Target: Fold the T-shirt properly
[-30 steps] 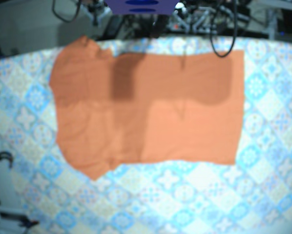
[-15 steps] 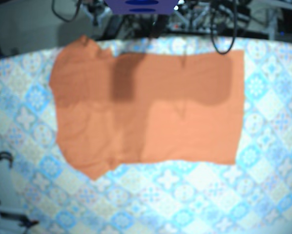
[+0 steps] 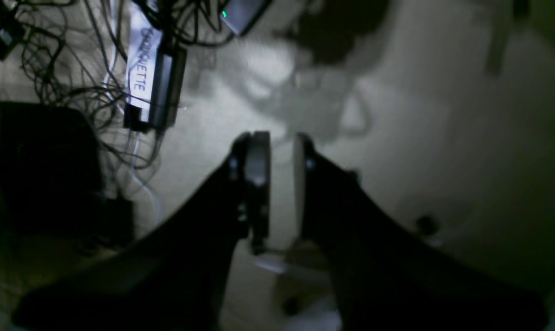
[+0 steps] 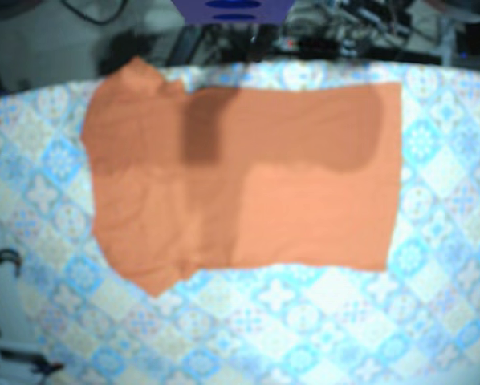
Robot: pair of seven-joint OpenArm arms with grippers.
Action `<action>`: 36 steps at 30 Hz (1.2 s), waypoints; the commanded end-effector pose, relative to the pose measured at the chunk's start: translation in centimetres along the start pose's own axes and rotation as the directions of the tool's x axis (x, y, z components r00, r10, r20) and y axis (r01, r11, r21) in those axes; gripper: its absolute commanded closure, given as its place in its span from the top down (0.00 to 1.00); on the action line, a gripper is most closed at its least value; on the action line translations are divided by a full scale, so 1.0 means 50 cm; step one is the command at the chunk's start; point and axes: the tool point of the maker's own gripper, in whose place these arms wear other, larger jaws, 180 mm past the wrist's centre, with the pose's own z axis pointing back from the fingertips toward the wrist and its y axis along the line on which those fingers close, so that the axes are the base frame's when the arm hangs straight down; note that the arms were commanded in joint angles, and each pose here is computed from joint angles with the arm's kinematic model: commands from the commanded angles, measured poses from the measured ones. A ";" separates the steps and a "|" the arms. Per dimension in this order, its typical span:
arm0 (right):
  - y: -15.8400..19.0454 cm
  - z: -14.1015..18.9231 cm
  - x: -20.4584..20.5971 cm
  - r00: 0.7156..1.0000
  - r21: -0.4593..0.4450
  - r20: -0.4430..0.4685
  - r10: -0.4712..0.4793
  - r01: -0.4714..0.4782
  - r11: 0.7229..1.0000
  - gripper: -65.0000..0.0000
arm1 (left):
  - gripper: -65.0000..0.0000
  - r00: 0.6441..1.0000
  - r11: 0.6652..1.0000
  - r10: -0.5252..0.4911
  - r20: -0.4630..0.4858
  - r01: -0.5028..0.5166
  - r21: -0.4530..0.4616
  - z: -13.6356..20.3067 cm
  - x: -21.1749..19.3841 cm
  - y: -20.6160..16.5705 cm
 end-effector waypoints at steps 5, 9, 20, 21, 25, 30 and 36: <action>-0.087 0.096 -0.017 0.978 -0.046 0.052 0.203 -0.201 0.978 0.13 | 0.22 0.989 0.986 -0.141 0.035 0.137 0.091 0.077 -0.037 0.126; -0.162 0.158 0.008 0.952 -0.155 0.082 0.294 -0.279 0.948 0.13 | 0.22 0.973 0.969 -0.225 0.059 0.217 0.115 0.124 -0.037 0.171; -0.313 0.301 0.161 0.768 -0.406 0.081 0.635 -0.557 0.725 0.13 | 0.22 0.891 0.884 -0.423 0.162 0.367 0.290 0.270 0.071 0.290; -0.325 0.314 0.177 0.746 -0.427 0.075 0.661 -0.575 0.697 0.13 | 0.22 0.869 0.858 -0.468 0.160 0.403 0.318 0.285 0.085 0.303; -0.352 0.358 0.264 0.646 -0.512 0.068 0.761 -0.632 0.582 0.13 | 0.22 0.753 0.725 -0.646 0.126 0.553 0.410 0.338 0.136 0.327; -0.344 0.398 0.373 0.475 -0.589 0.044 0.879 -0.698 0.407 0.14 | 0.23 0.601 0.553 -0.795 0.089 0.656 0.514 0.380 0.218 0.337; -0.281 0.368 0.431 0.305 -0.586 0.040 0.951 -0.764 0.270 0.14 | 0.23 0.477 0.400 -0.879 0.028 0.702 0.589 0.390 0.289 0.346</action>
